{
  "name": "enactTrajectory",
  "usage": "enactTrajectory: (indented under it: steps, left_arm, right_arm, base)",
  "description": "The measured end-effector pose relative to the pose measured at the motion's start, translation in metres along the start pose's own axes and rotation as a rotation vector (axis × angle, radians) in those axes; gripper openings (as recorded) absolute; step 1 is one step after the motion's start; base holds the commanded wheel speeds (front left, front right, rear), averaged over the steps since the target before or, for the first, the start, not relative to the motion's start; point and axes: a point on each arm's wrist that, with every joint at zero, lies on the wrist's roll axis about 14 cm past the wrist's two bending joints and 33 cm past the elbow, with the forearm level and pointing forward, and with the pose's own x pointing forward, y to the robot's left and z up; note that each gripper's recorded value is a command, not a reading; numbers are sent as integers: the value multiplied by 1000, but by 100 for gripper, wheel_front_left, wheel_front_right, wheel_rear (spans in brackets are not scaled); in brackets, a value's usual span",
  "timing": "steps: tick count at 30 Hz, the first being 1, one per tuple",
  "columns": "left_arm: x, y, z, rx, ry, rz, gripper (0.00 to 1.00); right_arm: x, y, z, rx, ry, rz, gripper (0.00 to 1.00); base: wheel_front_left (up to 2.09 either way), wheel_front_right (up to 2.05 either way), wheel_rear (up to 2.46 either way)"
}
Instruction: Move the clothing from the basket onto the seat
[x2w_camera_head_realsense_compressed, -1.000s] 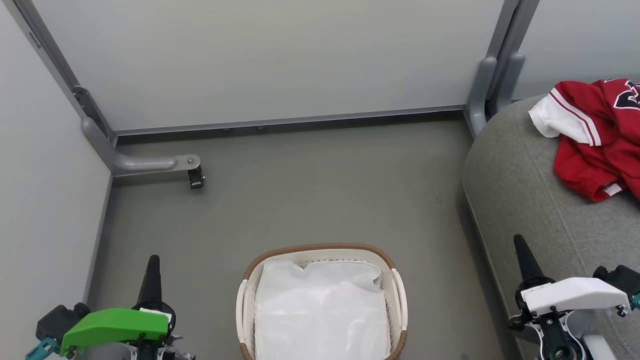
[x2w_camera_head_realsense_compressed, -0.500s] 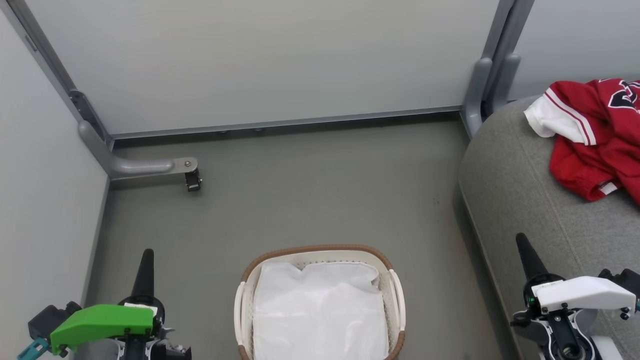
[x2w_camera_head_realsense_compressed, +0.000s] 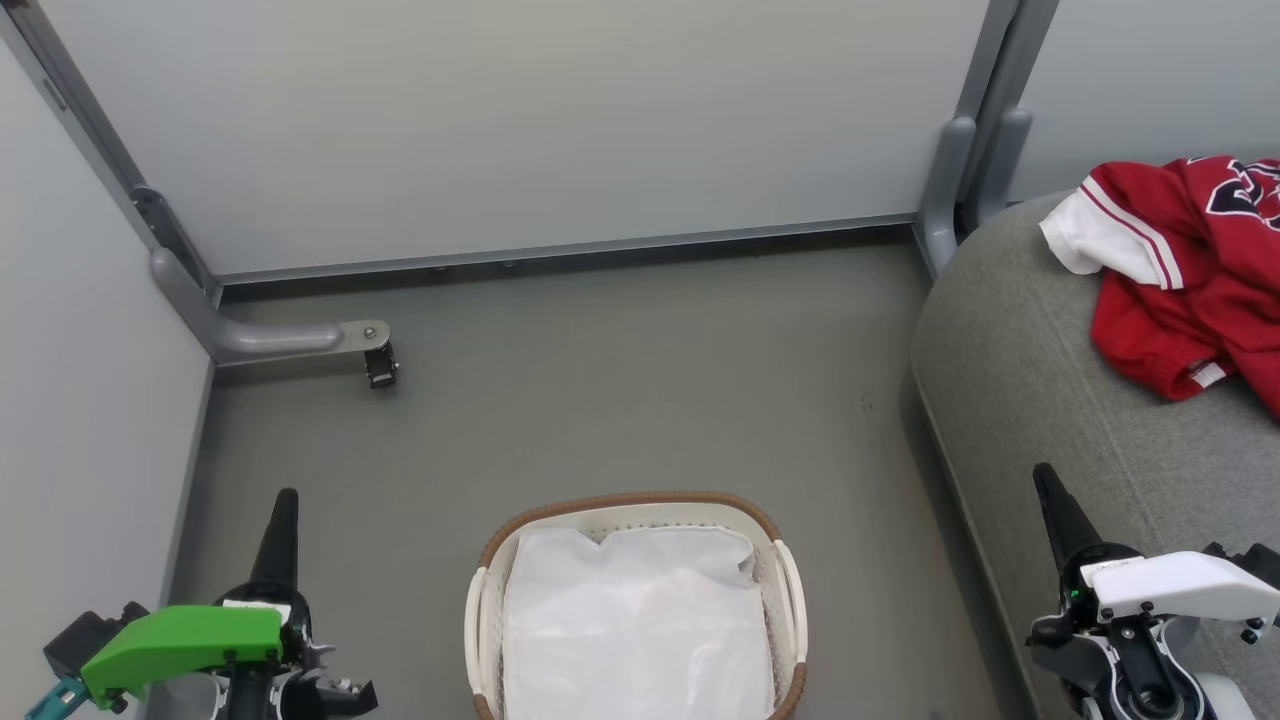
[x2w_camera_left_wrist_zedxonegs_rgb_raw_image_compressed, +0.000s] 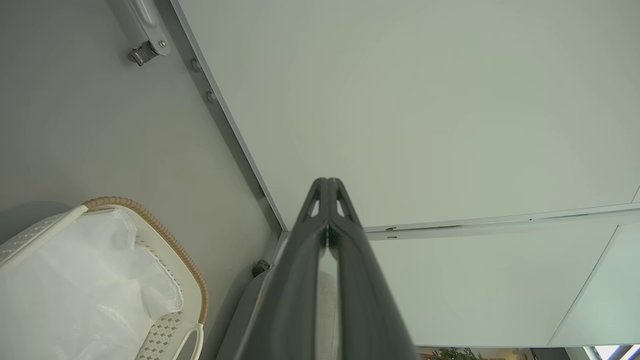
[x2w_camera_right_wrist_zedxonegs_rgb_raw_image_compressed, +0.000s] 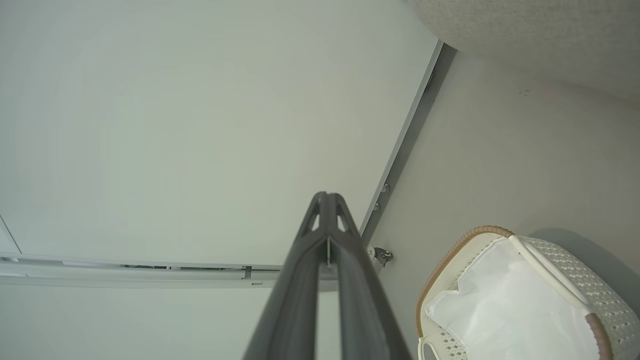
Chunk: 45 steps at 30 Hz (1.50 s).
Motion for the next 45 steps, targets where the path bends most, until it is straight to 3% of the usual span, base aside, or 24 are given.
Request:
enactTrajectory:
  steps: [29, 45]
  left_arm:
    - [7, -19, 5, -181, 11, -70, 0]
    - [8, -21, 5, -186, 11, -75, 0]
  right_arm:
    - [-2, 10, 12, 202, -15, 44, 0]
    - [-2, 11, 12, 203, -16, 45, 0]
  base:
    - [0, 0, 0]
    - [0, 0, 0]
